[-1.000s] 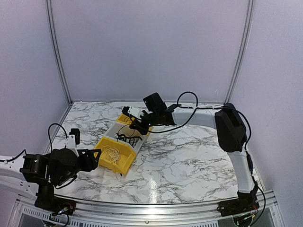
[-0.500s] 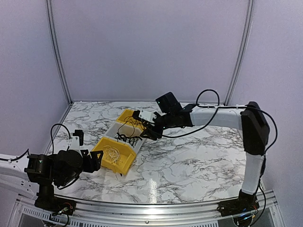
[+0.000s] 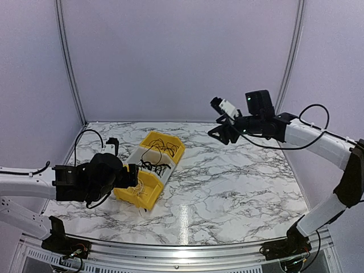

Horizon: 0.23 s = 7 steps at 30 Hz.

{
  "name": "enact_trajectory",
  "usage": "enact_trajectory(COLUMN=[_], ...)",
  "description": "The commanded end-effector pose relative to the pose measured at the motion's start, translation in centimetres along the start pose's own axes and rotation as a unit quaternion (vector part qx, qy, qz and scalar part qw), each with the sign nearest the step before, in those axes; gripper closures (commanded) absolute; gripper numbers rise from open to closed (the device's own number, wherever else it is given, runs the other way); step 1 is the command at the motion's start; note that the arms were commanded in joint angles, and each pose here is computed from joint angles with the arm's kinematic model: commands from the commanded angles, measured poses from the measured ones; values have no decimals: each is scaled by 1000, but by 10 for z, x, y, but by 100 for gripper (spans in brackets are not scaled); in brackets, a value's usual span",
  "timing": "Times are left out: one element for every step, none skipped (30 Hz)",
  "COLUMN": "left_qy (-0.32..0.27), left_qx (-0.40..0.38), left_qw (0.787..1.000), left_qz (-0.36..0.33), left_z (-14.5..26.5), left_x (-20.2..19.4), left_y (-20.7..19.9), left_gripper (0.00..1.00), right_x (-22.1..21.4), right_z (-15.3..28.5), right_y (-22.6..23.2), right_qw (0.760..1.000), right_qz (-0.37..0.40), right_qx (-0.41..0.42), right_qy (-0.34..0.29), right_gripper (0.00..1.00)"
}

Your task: Untangle the cables

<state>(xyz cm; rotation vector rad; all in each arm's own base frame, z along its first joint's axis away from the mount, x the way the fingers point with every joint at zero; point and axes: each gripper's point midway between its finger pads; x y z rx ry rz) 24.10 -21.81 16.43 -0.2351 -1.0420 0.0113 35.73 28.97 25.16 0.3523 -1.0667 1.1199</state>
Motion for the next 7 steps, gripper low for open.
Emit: enact_trajectory(left_qy=[2,4,6,5,2,-6,-15], left_qx=[10,21,33,47,59,67,73], left_qw=[1000,1000,999,999,998,998,997], left_qz=[-3,4,10,15,19,15,2], left_z=[-7,-9,-11,-11,-12,-12,-12], left_x=[39,48,56,65,74,83,92], left_y=[-5,0,5,10,13,14,13], left_gripper=[1,1,1,1,1,1,1], right_x=[7,7,7,8,9,12,14], right_z=[59,70,81,94,108,120,129], right_y=[-74,-88,-100,-110,-119,-124,-126], right_qw=[982,974,965,954,943,936,930], right_qz=[-108,-114,-119,-123,-125,-125,-123], right_qx=[-155,-197,-235,-273,-308,-329,-345], right_qy=[-12,-3,3,4,4,-5,-13], right_gripper=[28,27,25,24,22,22,21])
Point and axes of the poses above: each gripper's point midway between its finger pads, its own z axis back along the fingers, its own y axis along the line the jaws close on, x = y × z, and after that the axes turned 4 degrees about z, right-handed
